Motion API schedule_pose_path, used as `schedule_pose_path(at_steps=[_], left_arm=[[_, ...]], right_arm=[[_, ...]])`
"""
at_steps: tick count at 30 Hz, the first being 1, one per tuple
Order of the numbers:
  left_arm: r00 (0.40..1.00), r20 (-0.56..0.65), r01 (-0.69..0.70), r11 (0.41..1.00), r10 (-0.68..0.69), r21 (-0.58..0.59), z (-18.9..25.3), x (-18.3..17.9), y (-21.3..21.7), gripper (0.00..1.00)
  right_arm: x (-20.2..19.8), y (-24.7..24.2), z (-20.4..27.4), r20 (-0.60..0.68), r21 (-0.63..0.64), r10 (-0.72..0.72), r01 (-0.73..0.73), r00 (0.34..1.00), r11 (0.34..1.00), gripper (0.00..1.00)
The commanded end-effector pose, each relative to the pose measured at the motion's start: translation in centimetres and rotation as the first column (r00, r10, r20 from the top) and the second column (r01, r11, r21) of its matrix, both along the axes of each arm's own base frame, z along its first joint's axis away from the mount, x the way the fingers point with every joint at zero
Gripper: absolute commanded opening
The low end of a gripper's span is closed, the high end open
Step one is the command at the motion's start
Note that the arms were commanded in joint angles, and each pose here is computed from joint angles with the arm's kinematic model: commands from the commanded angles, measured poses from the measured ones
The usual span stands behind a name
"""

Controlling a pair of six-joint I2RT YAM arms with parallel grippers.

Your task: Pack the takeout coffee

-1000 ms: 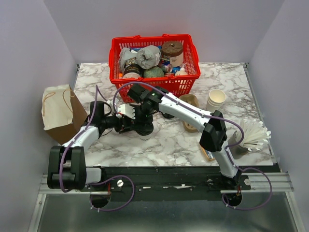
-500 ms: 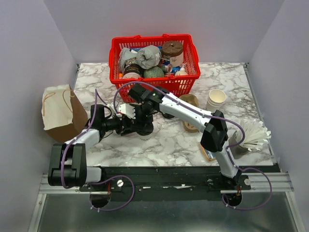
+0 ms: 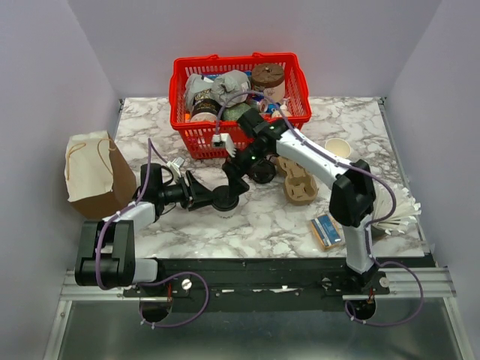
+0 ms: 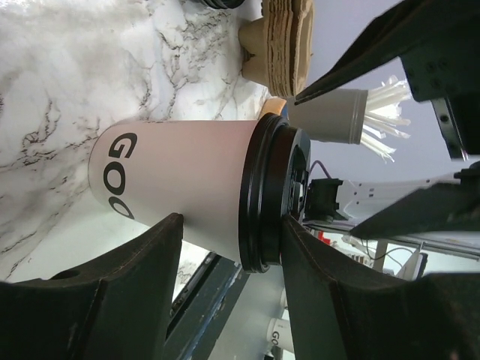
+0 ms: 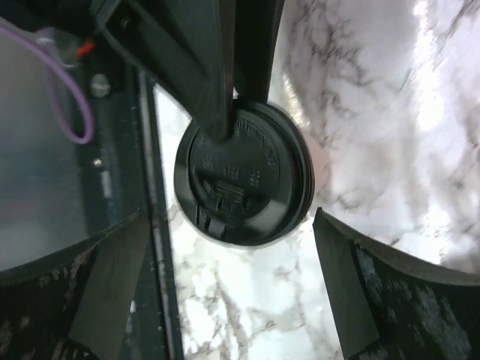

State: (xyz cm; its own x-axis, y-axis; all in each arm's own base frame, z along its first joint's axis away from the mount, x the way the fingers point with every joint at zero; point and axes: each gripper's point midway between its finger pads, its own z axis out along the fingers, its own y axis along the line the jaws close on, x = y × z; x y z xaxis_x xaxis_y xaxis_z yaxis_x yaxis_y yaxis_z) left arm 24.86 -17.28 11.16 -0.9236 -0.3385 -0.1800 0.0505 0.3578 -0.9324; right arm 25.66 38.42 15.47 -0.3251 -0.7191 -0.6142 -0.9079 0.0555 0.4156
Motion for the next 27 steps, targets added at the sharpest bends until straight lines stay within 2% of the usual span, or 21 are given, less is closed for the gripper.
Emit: schedule_pose_path(at_steps=[1,2,6,12,27], left_arm=[[1.0,0.011,0.007,1.0,-0.007,-0.017,-0.7,-0.8,-0.1,0.62],[1.0,0.029,0.007,1.0,-0.006,-0.023,-0.5,-0.7,-0.1,0.62],[1.0,0.018,0.011,0.999,-0.01,-0.038,-0.4,-0.7,-0.2,0.62],[1.0,-0.022,0.008,0.999,-0.009,-0.044,-1.2,-0.5,-0.3,0.62],[0.998,-0.069,-0.008,0.999,0.005,-0.049,-2.5,-0.8,-0.3,0.62]], right_arm=[[-2.3,0.0,5.1,-0.265,0.27,-0.012,0.086,0.964,0.959,1.0],[-2.7,-0.7,3.6,-0.325,0.245,-0.033,0.118,0.945,0.962,1.0],[-3.3,-0.4,2.6,-0.437,0.23,-0.073,0.19,0.896,0.955,0.98],[-2.2,-0.3,0.4,-0.492,0.165,-0.194,0.31,0.849,0.936,0.95],[-1.6,-0.6,-5.1,-0.534,0.049,-0.324,0.411,0.781,0.91,0.86]])
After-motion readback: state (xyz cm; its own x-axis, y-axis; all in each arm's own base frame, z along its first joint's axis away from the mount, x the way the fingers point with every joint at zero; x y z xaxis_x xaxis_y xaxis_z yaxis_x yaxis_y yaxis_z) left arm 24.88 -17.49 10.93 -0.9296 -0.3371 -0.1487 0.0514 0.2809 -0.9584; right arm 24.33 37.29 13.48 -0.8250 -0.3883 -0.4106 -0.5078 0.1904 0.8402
